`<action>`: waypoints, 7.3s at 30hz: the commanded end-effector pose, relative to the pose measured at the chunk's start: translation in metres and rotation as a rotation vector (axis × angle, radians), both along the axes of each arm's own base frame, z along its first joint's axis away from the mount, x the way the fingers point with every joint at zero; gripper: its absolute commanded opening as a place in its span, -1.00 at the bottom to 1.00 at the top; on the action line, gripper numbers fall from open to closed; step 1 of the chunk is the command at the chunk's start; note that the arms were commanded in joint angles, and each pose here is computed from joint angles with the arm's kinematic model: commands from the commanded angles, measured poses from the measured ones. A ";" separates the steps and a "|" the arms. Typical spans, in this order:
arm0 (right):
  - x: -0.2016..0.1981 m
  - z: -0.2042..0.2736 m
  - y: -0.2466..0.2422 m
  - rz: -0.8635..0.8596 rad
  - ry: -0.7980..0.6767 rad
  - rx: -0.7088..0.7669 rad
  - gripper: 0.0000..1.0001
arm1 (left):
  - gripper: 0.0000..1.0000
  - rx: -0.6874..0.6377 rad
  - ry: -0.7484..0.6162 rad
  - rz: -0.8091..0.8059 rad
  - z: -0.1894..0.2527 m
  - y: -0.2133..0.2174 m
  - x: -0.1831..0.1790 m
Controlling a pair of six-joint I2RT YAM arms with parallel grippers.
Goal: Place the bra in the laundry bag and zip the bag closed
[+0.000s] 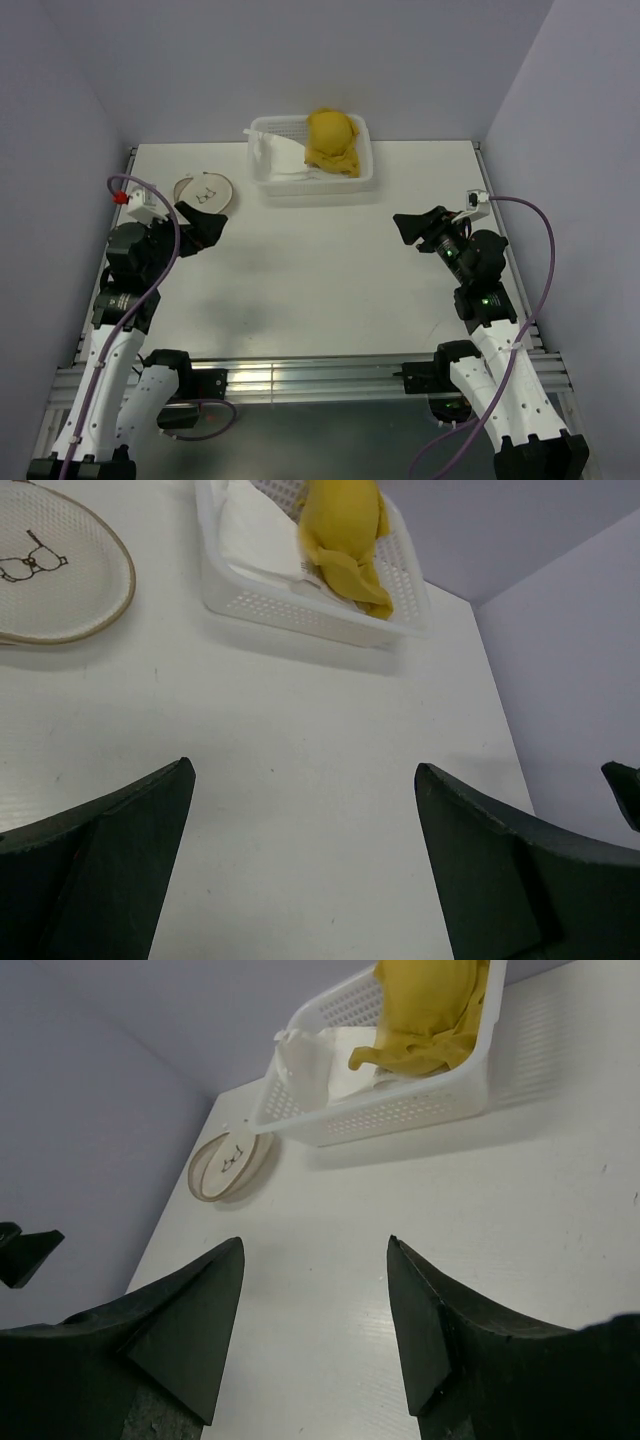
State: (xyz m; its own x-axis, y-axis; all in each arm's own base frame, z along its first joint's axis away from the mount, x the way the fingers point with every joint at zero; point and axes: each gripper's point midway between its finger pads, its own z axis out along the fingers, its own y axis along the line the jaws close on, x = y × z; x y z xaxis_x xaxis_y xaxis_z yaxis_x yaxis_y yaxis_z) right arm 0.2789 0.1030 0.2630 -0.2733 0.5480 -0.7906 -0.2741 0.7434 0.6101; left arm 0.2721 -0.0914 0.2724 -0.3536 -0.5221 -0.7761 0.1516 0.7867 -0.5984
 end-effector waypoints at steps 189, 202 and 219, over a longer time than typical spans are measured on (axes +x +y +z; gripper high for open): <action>0.024 -0.080 0.168 0.406 0.403 0.215 -1.00 | 0.29 -0.103 0.493 -0.155 -0.142 -0.076 -0.092; 0.028 -0.086 0.166 0.406 0.404 0.209 -1.00 | 0.26 -0.082 0.501 -0.167 -0.163 -0.103 -0.095; 0.060 -0.090 0.113 0.142 0.413 0.001 -1.00 | -0.99 0.135 0.455 -0.072 -0.156 -0.070 -0.082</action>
State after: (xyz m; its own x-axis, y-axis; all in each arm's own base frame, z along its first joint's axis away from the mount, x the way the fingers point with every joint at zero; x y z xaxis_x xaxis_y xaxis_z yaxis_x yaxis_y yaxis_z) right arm 0.3125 0.2422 0.1635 -0.7233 0.4563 -0.5182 -0.1441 0.6343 0.7596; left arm 0.1883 -0.1692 0.0955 -0.7266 -0.4042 -0.5555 -0.0649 0.8454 -0.5302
